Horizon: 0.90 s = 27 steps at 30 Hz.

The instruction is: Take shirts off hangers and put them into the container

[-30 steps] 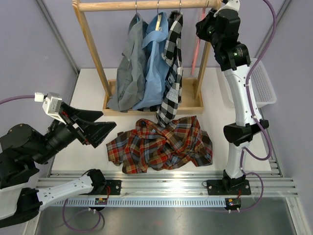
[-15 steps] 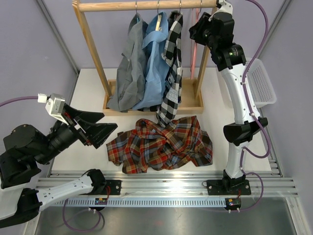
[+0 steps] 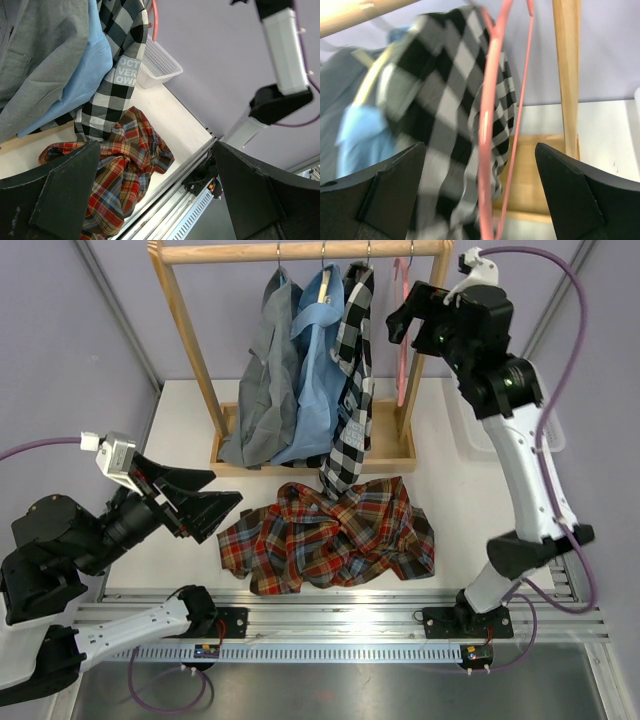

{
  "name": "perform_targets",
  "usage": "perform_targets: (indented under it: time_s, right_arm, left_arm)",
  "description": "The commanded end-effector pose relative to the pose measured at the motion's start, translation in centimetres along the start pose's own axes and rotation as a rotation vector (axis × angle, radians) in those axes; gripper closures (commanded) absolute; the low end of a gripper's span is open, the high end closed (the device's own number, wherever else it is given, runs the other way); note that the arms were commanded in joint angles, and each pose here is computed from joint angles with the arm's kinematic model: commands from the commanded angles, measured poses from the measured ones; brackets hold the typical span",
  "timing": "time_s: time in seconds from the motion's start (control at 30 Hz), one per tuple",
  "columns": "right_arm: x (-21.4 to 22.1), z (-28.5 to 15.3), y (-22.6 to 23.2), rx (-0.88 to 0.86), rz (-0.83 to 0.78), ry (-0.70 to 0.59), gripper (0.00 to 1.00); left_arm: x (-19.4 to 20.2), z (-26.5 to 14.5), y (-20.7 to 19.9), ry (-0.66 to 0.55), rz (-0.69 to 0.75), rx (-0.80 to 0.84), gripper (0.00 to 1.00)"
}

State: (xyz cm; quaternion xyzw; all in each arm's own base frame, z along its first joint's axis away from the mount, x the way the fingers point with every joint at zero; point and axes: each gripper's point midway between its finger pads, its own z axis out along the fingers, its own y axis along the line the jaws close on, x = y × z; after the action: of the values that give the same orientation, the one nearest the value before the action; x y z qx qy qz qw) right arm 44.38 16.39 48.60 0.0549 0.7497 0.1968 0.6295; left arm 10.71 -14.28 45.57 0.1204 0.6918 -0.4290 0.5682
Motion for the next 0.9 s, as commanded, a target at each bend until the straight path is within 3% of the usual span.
perform_targets:
  time_s: [0.0,0.03,0.07,0.17,0.33,0.57,0.87]
  right_arm:
    - [-2.5,-7.0,0.8,-0.029,-0.033,-0.077,0.01]
    - [-3.8,-10.4,0.6,-0.041,-0.023,-0.120,0.00]
    - [-1.8,-10.8,-0.4,-0.017,-0.026,-0.082,0.01]
    - [-1.4,-16.7,-1.4,-0.031,-0.001,-0.091,0.01]
    - [7.4,-21.1,-2.6,-0.097,-0.004,0.199,0.00]
    - [17.6,-22.6,-4.1,-0.149,-0.024,0.491,0.01]
    - [25.7,-21.4,-1.2,-0.267,-0.096,0.727,0.01]
  left_arm:
    - [-0.8,-0.1,-0.5,-0.040,-0.015,0.028,0.01]
    - [-0.8,-0.1,-0.6,-0.041,-0.013,0.030,0.01]
    - [-0.5,0.0,-0.5,-0.035,-0.014,0.028,0.01]
    - [-0.3,0.1,-0.5,-0.035,-0.017,0.034,0.01]
    - [0.3,0.6,-0.4,-0.019,-0.012,0.029,0.01]
    - [0.4,1.1,-0.2,-0.018,-0.009,0.020,0.01]
    - [0.8,1.7,-0.2,-0.012,-0.016,0.019,0.01]
